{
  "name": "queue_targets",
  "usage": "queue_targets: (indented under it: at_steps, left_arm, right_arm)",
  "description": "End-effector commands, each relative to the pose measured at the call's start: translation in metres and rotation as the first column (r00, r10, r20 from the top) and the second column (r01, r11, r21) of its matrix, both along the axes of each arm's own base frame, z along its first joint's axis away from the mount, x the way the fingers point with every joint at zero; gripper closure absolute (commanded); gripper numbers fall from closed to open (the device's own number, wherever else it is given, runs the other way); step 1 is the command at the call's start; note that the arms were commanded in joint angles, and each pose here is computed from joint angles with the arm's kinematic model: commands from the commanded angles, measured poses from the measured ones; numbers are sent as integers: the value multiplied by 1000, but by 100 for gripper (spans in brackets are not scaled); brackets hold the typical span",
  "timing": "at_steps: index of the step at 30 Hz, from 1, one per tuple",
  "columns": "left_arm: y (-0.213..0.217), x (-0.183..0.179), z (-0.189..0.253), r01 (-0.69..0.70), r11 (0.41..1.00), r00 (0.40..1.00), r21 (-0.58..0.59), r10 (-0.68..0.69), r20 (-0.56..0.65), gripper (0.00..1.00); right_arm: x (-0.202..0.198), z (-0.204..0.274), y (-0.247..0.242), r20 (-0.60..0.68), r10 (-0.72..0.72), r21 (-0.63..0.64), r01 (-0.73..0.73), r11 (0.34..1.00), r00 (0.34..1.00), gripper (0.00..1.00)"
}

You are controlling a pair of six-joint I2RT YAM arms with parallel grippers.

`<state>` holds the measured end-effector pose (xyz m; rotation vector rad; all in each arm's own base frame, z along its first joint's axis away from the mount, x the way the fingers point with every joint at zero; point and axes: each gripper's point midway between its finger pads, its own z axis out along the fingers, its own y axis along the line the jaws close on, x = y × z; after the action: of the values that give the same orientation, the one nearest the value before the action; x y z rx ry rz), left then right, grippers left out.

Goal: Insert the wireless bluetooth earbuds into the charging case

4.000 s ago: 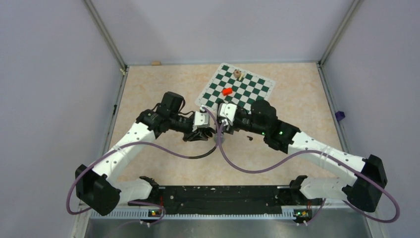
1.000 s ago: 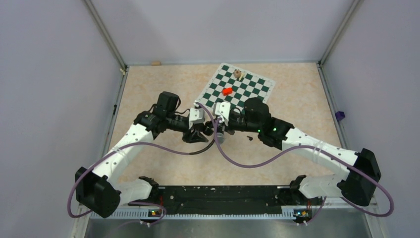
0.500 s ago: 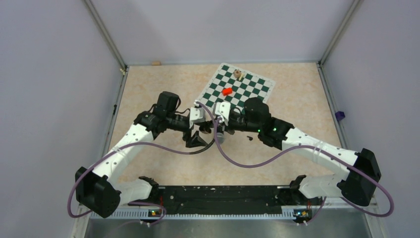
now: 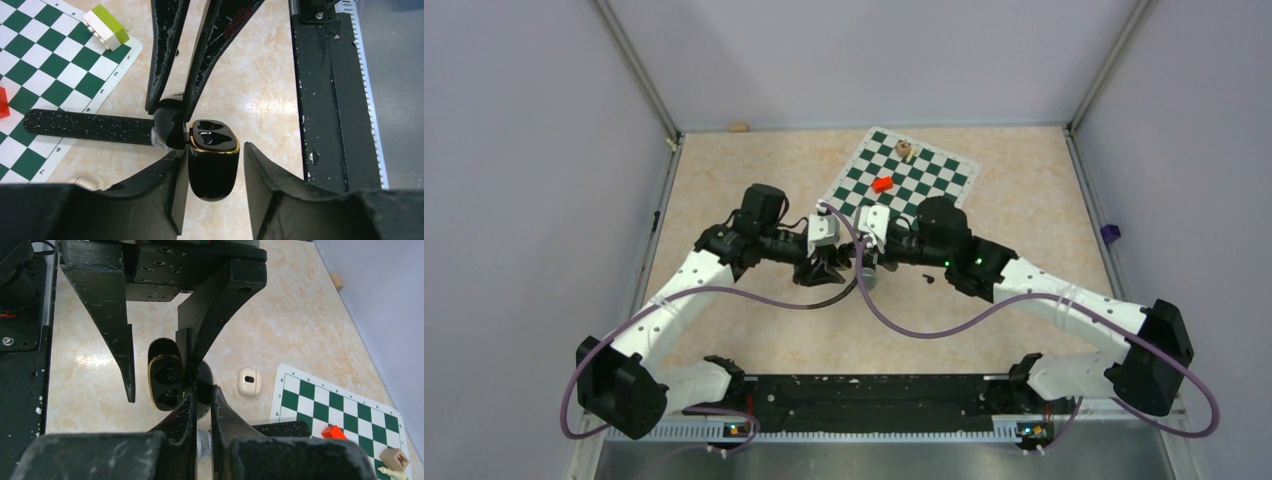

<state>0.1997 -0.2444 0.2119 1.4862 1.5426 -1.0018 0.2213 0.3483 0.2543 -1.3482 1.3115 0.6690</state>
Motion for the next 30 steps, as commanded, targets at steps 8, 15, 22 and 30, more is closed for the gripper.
queue_targets:
  at_steps: [8, 15, 22, 30]
  left_arm:
    - [-3, 4, 13, 5, 999, 999, -36, -3, 34, 86]
    - [-2, 1, 11, 14, 999, 999, -33, -13, 40, 100]
    - [3, -12, 12, 69, 997, 994, -29, -66, 85, 100]
    - [6, -27, 14, 143, 989, 984, -31, -139, 115, 100]
  right_arm:
    - [1, 27, 0, 42, 4, 63, -7, 998, 999, 100]
    - [6, 30, -3, 66, -26, 60, 22, 998, 997, 100]
    - [34, 57, -34, 137, -166, 93, 154, 984, 977, 44]
    - [35, 62, -92, 201, -180, -11, 186, 983, 963, 5]
